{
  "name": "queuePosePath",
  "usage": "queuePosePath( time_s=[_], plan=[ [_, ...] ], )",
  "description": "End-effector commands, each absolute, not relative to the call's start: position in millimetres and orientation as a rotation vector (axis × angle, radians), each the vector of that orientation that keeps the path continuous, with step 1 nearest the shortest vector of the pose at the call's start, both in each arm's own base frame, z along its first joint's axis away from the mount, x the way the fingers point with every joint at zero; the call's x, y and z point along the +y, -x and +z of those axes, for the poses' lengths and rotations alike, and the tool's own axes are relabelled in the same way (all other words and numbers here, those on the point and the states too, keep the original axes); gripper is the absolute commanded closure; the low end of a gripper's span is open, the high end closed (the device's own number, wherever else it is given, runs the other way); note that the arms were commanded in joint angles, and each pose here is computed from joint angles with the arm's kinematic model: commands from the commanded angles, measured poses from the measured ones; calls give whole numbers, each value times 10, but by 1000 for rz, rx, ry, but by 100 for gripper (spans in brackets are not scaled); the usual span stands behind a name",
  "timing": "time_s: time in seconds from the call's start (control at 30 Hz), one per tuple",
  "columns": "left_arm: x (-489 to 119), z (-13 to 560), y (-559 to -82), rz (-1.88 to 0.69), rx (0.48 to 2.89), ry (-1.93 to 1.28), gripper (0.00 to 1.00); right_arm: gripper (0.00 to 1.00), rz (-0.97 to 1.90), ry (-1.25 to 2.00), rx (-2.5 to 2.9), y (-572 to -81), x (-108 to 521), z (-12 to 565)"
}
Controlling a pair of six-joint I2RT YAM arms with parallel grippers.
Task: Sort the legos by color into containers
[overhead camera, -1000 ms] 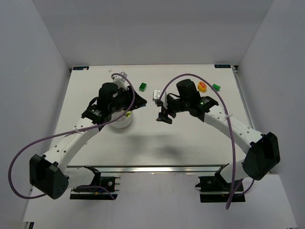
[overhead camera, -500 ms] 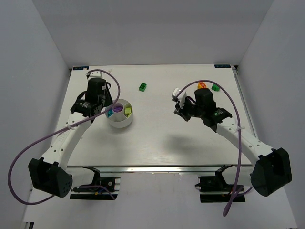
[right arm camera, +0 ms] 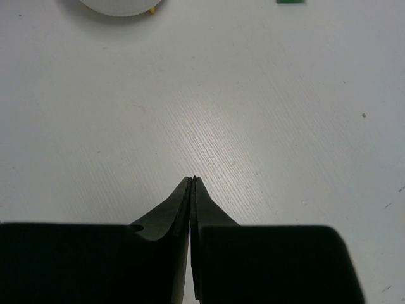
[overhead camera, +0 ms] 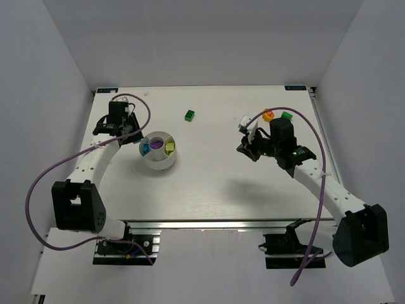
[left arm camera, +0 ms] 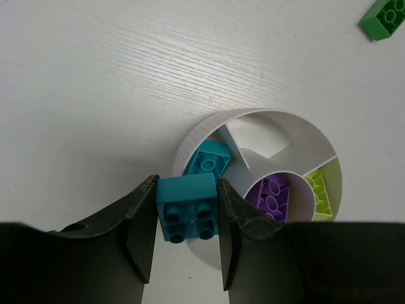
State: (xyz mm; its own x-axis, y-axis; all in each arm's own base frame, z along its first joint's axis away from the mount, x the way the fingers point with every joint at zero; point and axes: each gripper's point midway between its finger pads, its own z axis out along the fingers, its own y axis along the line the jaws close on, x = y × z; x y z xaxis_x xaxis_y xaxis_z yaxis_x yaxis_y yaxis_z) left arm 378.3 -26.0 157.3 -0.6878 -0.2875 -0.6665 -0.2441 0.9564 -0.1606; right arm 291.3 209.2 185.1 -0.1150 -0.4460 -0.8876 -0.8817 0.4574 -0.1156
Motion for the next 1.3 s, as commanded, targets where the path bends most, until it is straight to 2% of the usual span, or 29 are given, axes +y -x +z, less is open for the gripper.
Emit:
queuePosePath(
  time_s=[0.0,0.23,0.57,0.7,0.83,0.97,1.1,1.2,1.27],
  plan=[
    [-436,1791,-3886,-255,2314,307,91,94,609,1146,1696,-2877,2133,1921],
    [-532,1610,-3838,-351,2369,245,88,92,613,1140,1704,-2896,2106,1907],
    [-542,1437,-3782,-376,2414,251,72,91,639,1130,1717,-2902,2071,1889],
    [-517,1418,-3780,-378,2414,258,63,90,644,1121,1722,-2915,2043,1887],
    [-531,1409,-3774,-389,2418,259,45,90,651,1131,1722,-2904,2062,1871],
    [-531,1445,-3777,-389,2410,257,35,85,657,1131,1733,-2912,2048,1849],
    [-523,1534,-3794,-385,2392,255,33,69,660,1130,1737,-2914,2045,1845],
    [-522,1651,-3817,-385,2369,252,33,67,655,1125,1740,-2929,2035,1851],
    [-493,1802,-3827,-369,2326,258,38,67,627,1091,1757,-2990,1992,1860]
  ],
)
